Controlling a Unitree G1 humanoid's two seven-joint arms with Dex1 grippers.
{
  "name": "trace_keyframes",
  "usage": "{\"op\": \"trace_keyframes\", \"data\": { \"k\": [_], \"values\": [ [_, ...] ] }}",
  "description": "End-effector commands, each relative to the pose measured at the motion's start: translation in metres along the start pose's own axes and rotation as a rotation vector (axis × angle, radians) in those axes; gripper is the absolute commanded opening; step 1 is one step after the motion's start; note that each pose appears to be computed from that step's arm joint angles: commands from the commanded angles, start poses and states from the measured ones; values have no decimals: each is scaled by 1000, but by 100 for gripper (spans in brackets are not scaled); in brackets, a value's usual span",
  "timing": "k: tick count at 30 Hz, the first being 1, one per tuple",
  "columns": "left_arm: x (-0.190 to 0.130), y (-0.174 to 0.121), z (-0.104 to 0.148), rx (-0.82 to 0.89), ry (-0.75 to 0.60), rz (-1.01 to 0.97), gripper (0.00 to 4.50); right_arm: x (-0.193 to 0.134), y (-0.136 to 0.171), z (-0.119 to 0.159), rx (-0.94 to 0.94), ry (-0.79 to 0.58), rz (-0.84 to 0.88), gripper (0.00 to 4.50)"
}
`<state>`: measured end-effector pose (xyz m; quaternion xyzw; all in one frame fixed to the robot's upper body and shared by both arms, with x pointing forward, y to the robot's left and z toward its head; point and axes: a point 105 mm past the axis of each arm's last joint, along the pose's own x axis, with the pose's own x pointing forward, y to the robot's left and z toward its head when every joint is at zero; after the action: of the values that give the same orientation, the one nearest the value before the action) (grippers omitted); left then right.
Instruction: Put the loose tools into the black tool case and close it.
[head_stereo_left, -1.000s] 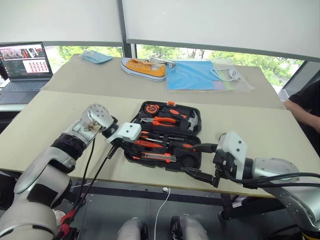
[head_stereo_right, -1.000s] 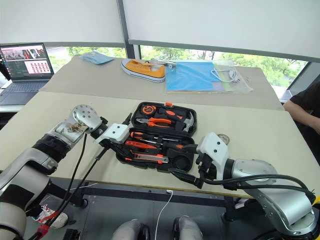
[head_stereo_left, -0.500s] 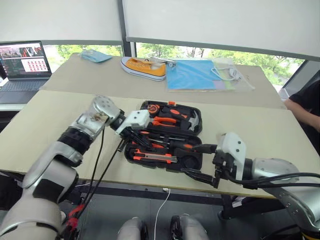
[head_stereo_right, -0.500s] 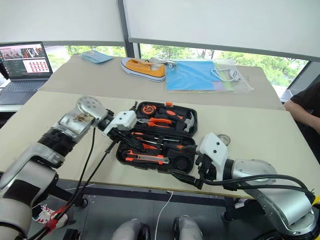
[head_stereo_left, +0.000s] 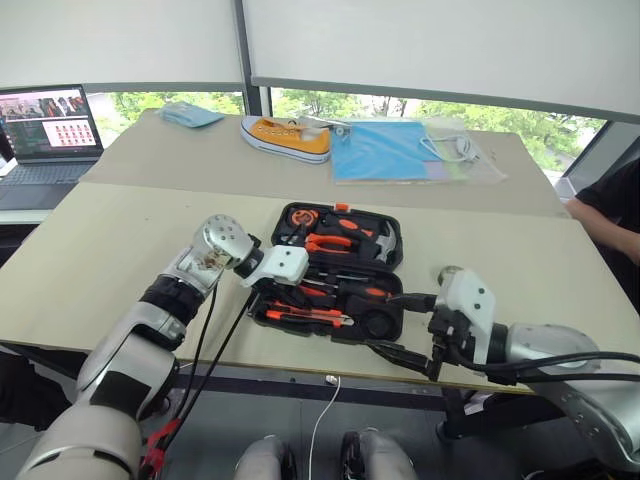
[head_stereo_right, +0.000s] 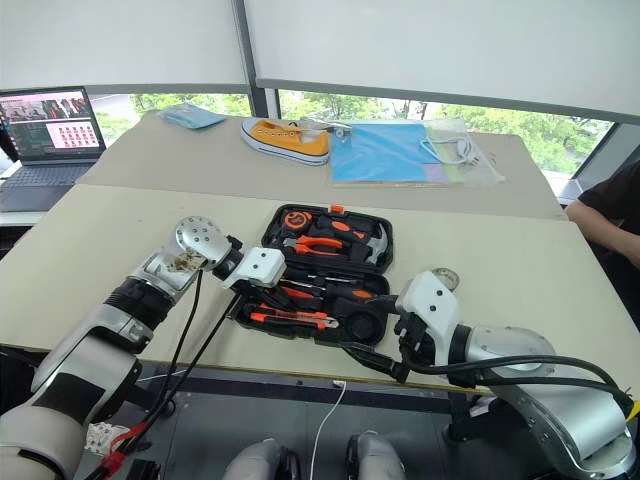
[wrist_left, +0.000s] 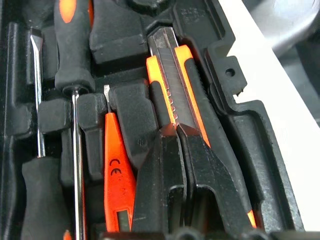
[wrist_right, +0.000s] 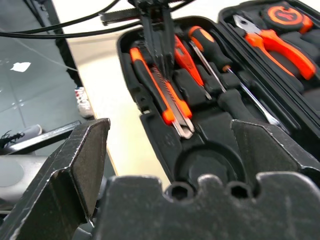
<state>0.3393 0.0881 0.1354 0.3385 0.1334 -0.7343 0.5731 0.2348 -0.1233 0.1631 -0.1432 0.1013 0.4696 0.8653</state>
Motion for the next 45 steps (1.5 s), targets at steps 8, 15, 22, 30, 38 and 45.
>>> {"op": "trace_keyframes", "data": {
  "k": [8,15,22,30,38,45],
  "values": [
    [-64,11,68,-104,-420,236,358,-51,-84,-21,16,148,-286,450],
    [-61,3,76,-124,-493,277,444,-34,-134,-53,62,259,-335,450],
    [-54,-13,65,-117,-407,254,450,-14,-159,-66,34,302,-334,398],
    [-52,-14,59,-120,-378,261,450,1,-168,-71,5,313,-309,142],
    [-53,-22,47,-131,-325,225,450,2,-114,-9,-9,113,-14,2],
    [-52,-26,42,-108,-277,199,450,22,-27,6,-101,104,262,2]
  ]
}}
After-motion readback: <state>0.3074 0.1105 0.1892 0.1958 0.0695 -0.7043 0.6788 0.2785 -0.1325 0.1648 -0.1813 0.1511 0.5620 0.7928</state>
